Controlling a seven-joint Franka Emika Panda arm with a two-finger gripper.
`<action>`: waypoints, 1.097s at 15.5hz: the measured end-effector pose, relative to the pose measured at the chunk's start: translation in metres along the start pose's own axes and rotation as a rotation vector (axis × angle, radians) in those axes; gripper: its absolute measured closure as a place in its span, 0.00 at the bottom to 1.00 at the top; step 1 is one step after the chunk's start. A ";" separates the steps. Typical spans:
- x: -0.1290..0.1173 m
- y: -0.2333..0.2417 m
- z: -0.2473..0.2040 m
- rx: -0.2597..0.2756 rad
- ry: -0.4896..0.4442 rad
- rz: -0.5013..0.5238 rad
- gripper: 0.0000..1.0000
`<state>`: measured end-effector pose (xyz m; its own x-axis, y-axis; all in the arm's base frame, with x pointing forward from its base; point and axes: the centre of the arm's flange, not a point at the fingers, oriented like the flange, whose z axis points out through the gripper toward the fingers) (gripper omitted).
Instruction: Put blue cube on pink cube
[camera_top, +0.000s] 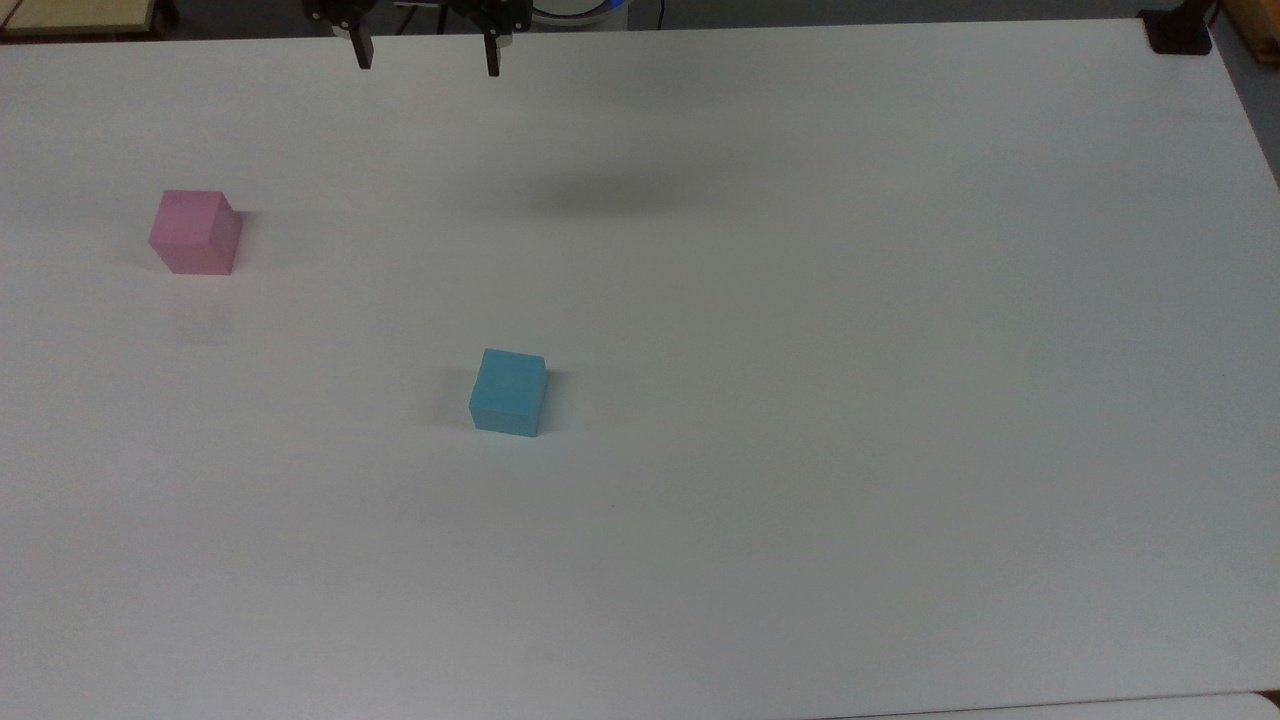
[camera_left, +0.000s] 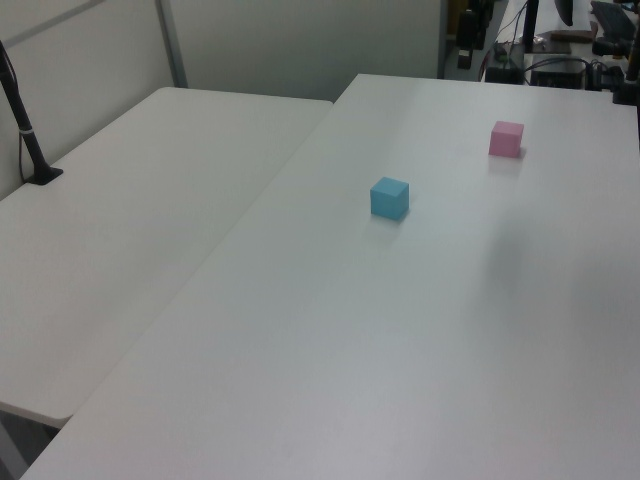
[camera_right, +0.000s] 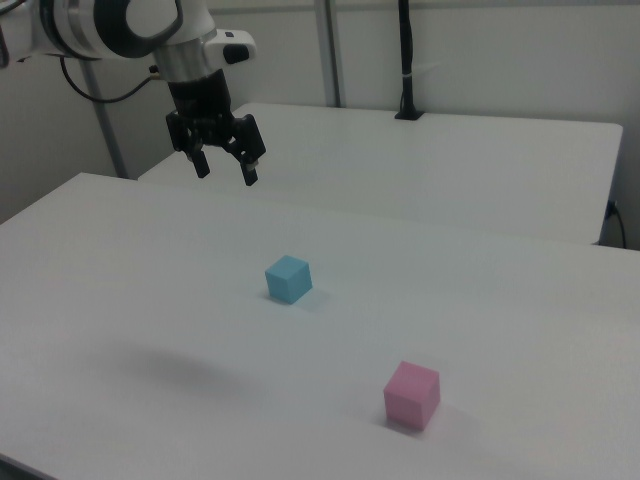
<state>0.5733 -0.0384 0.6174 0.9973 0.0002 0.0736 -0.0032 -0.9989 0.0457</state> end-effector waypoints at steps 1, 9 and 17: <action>0.000 0.000 0.000 0.000 0.000 0.000 0.00; -0.006 -0.005 0.008 0.004 -0.064 -0.009 0.00; 0.035 -0.022 0.061 0.102 0.018 0.045 0.00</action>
<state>0.6125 -0.0195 0.5583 0.9948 -0.0444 0.0913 -0.0390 -0.9975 -0.0596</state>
